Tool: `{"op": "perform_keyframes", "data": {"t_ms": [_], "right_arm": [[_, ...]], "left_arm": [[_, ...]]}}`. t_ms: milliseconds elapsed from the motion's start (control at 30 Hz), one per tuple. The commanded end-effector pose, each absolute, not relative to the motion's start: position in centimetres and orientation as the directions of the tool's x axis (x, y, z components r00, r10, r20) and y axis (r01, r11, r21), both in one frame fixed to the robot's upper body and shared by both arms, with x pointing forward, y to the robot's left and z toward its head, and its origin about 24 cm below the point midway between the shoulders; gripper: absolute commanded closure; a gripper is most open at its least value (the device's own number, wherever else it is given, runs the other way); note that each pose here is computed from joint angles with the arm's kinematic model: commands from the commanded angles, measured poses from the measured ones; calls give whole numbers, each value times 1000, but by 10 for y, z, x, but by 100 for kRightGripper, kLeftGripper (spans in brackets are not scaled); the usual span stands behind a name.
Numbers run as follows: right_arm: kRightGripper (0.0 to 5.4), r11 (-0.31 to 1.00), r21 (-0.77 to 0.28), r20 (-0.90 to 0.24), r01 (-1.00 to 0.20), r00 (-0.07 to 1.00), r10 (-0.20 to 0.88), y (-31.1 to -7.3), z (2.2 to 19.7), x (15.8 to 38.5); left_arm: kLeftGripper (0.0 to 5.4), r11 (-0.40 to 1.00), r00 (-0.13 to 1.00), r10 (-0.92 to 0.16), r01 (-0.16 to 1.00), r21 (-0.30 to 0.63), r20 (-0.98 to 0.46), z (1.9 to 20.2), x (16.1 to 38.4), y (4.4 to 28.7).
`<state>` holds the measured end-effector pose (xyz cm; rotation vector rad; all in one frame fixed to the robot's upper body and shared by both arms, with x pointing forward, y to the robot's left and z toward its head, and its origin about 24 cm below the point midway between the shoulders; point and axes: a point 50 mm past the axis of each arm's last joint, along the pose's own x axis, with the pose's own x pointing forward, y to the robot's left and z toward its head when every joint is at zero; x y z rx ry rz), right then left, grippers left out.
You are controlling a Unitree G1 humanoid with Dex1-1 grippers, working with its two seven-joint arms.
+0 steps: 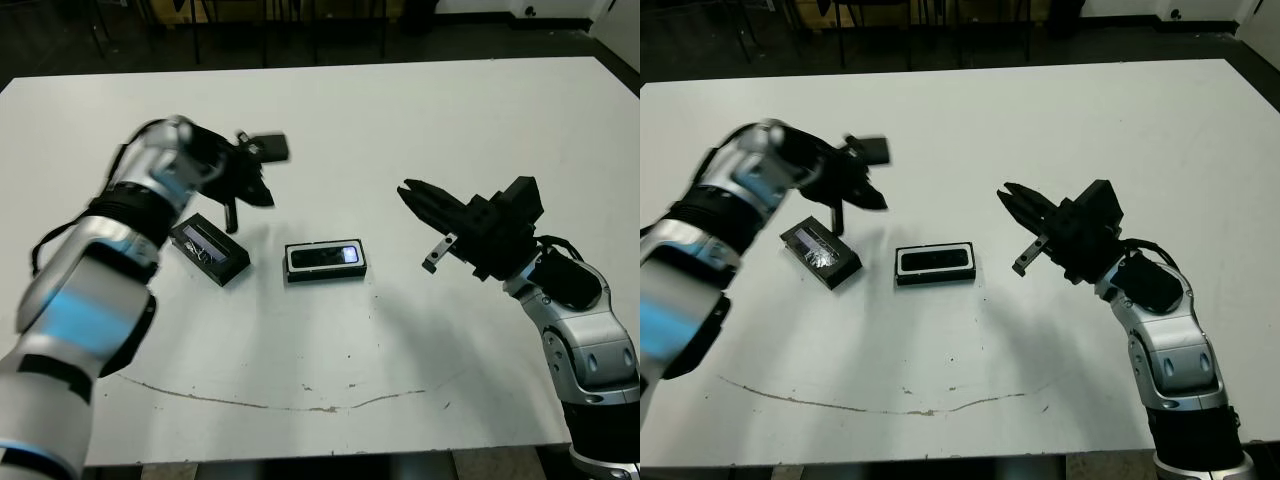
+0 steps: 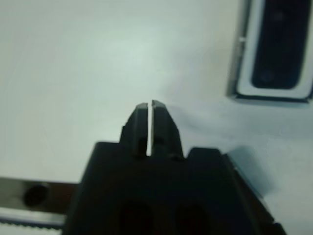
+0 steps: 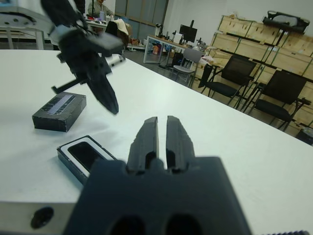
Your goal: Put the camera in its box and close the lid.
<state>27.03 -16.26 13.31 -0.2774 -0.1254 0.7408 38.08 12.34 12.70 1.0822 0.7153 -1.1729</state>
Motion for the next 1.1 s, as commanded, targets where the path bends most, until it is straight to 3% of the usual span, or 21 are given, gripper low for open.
{"op": "perform_keyframes", "data": {"t_ms": [33,533,767,1100], "right_arm": [[538,702,-271,-20,-659,733,680,-165,126,268],[538,698,-266,-10,-665,726,688,-163,123,265],[538,698,-271,-3,-663,725,689,-166,123,265],[538,697,-273,-20,-663,728,685,-170,124,265]], "left_arm": [[540,-66,220,-302,966,250,-928,122,377,122],[540,-328,73,-93,940,100,-993,113,360,124],[540,-351,-16,-19,936,-9,-1000,113,340,131],[540,-376,-56,-20,925,-45,-998,111,306,157]]}}
